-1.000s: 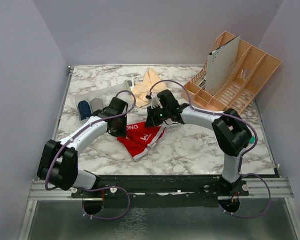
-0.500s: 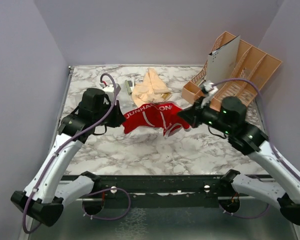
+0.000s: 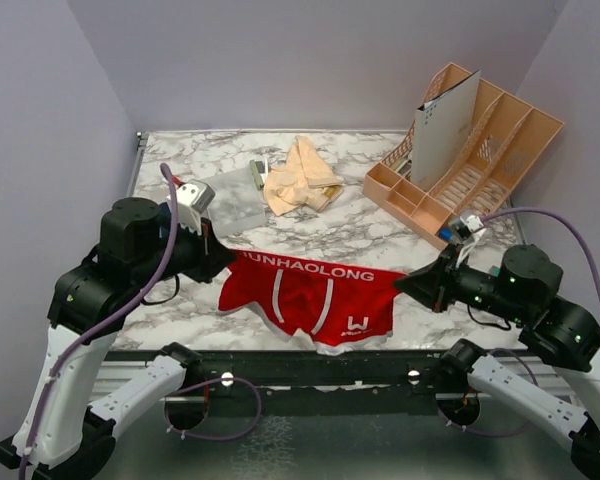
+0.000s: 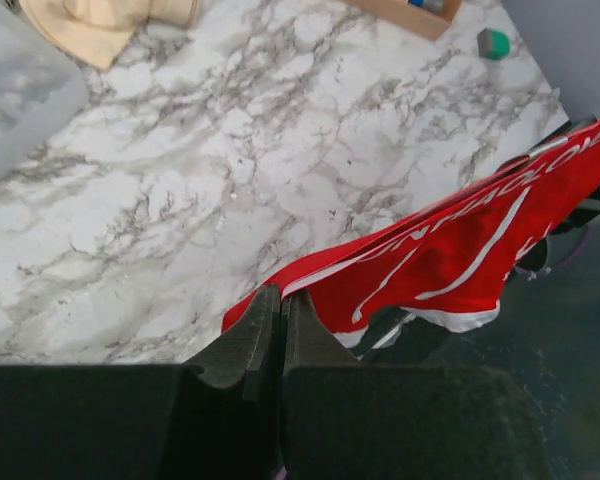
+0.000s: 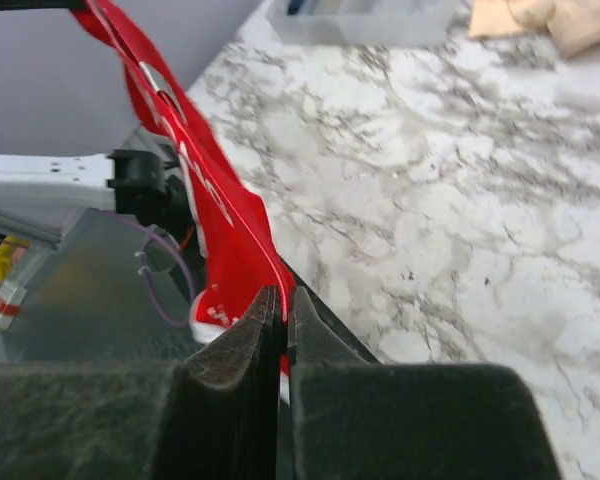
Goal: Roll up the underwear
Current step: Flatten out the underwear at the center of the board.
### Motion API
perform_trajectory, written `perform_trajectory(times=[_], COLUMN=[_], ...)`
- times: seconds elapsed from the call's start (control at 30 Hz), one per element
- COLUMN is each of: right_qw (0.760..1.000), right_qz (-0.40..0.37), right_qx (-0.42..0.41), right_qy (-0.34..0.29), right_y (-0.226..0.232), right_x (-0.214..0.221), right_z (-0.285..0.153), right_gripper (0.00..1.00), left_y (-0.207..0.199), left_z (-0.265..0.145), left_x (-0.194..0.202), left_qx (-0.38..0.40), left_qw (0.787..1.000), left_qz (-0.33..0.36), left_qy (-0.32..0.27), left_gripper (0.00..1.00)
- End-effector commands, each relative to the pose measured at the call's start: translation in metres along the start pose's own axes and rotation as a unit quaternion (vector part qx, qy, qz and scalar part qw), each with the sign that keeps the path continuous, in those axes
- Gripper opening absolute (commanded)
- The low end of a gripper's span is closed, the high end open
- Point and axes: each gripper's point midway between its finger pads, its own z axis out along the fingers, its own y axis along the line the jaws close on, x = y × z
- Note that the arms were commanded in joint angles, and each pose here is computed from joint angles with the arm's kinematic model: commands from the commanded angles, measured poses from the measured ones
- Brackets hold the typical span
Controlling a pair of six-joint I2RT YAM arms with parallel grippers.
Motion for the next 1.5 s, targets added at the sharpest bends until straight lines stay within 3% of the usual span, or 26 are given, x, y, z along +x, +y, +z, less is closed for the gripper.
perform_trajectory(times=[0.0,0.2,0.3,0.4,0.53,0.67,0.73,0.77,0.83,0.87,0.93,1.03,1.1,1.17,1.27,1.47], right_qw=[0.986,0.928,0.913,0.909,0.900,0.891,0.886,0.880,0.866,0.862,0.862,0.900,0.941,0.966,0.964,0.943], right_qz=[0.084,0.024,-0.015,-0.037,-0.044,-0.036,-0.037,-0.040,-0.049,-0.053,-0.054,-0.024,0.024,0.071,0.146,0.192], right_qx=[0.123,0.335,0.352,0.352,0.364,0.374,0.378,0.390,0.417,0.425,0.431,0.367,0.261,0.141,0.048,0.069], right_qy=[0.079,0.161,0.206,0.220,0.236,0.254,0.265,0.269,0.273,0.271,0.261,0.235,0.214,0.202,0.217,0.262], right_y=[-0.053,-0.167,-0.202,-0.227,-0.257,-0.281,-0.291,-0.296,-0.304,-0.306,-0.301,-0.266,-0.222,-0.176,-0.139,-0.143], right_x=[0.050,0.095,0.113,0.116,0.108,0.105,0.106,0.103,0.094,0.088,0.073,0.062,0.068,0.083,0.118,0.175], right_z=[0.029,0.100,0.140,0.169,0.185,0.190,0.195,0.195,0.193,0.191,0.186,0.186,0.195,0.199,0.194,0.174], right_gripper=[0.07,0.07,0.07,0.07,0.07,0.13,0.37,0.44,0.47,0.48,0.51,0.50,0.48,0.44,0.37,0.35], left_y=[0.019,0.060,0.092,0.114,0.129,0.160,0.177,0.184,0.194,0.199,0.201,0.188,0.167,0.134,0.088,0.059], left_z=[0.049,0.155,0.193,0.223,0.245,0.251,0.249,0.248,0.247,0.244,0.239,0.232,0.227,0.228,0.225,0.223], left_x=[0.057,0.122,0.157,0.173,0.174,0.163,0.153,0.148,0.142,0.140,0.136,0.124,0.112,0.103,0.098,0.128], left_qx=[-0.013,-0.027,-0.078,-0.109,-0.124,-0.192,-0.236,-0.251,-0.275,-0.290,-0.301,-0.280,-0.239,-0.153,-0.040,0.040], left_qw=[0.989,0.967,0.948,0.941,0.941,0.936,0.929,0.927,0.921,0.916,0.913,0.927,0.945,0.969,0.984,0.975], left_qz=[-0.070,-0.126,-0.134,-0.131,-0.119,-0.076,-0.055,-0.047,-0.033,-0.028,-0.023,-0.035,-0.051,-0.075,-0.113,-0.174], left_qy=[0.127,0.220,0.277,0.292,0.292,0.283,0.279,0.275,0.274,0.276,0.275,0.245,0.217,0.181,0.134,0.132], left_gripper=[0.00,0.00,0.00,0.00,0.00,0.00,0.07,0.15,0.41,0.54,0.66,0.83,0.86,0.86,0.86,0.84])
